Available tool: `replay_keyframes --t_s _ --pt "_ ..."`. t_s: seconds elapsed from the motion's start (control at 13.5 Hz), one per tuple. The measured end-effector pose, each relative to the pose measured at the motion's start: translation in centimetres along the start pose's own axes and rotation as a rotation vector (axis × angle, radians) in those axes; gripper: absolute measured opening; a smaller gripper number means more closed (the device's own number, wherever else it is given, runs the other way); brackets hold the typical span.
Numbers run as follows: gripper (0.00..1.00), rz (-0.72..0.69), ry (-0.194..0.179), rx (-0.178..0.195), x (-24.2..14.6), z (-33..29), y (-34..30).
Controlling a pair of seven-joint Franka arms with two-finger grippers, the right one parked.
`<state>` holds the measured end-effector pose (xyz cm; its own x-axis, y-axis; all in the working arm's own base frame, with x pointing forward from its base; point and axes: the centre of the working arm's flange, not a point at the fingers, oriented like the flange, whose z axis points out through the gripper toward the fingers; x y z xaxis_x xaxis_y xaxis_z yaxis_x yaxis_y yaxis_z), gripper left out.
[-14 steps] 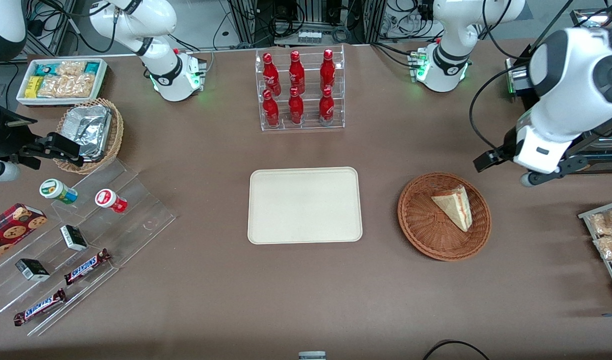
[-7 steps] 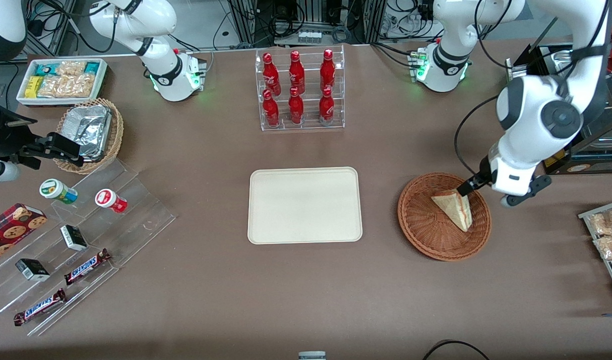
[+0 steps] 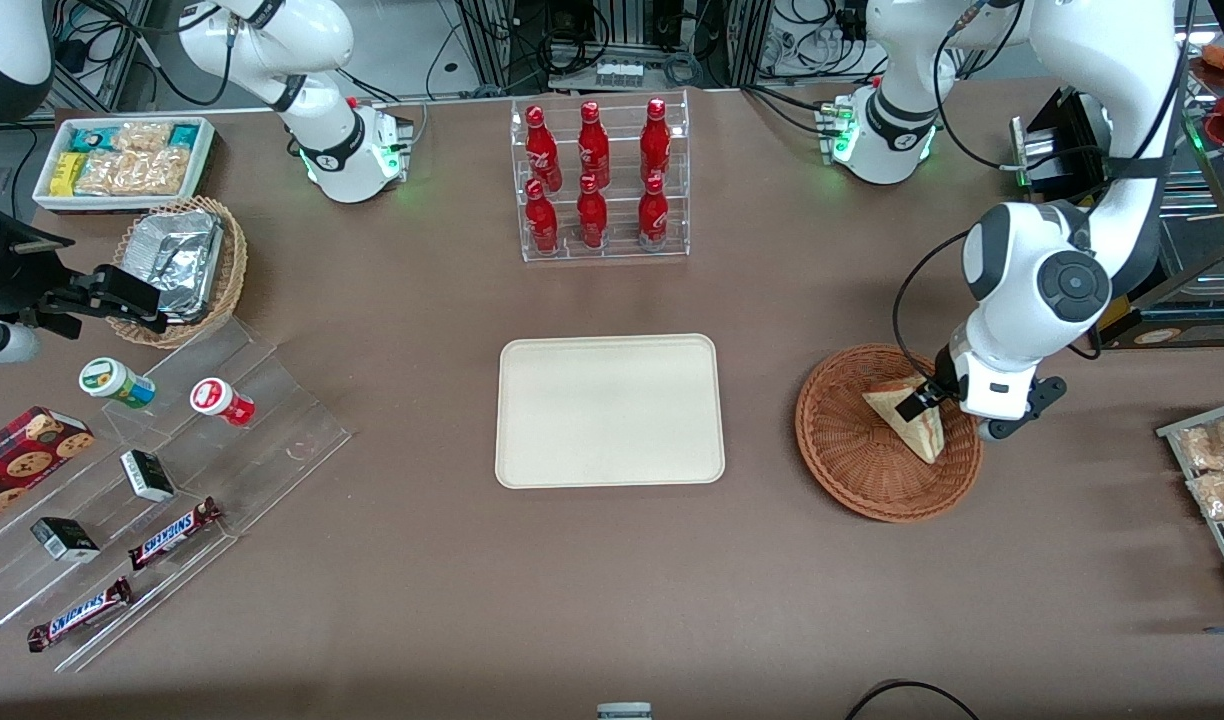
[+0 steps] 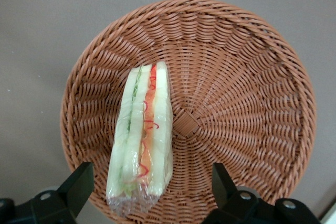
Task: Place sandwich from basket to tray
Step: 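Lower the left gripper onto the wrapped sandwich and close it, then lift the sandwich with the left gripper and carry it toward the white tray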
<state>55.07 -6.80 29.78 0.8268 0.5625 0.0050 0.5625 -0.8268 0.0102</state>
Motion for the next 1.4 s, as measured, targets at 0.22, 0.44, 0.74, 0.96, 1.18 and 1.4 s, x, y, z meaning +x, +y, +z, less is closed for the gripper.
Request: replay_keyframes --t_s 0.22,0.44,0.74,0.96,1.18,1.4 --pt "0.97 -0.023 -0.014 0.011 -0.5 1.9 -0.4" --pt "0.81 -0.053 -0.017 0.013 -0.9 2.7 -0.7" --pt "0.41 -0.082 -0.015 0.012 -1.1 3.1 -1.0" --pt "0.24 -0.080 -0.011 0.008 -1.0 2.8 -0.9" --pt "0.20 -0.045 -0.013 0.011 -0.4 1.1 -0.5" --pt "0.13 0.018 -0.063 0.059 1.1 -4.5 0.5"
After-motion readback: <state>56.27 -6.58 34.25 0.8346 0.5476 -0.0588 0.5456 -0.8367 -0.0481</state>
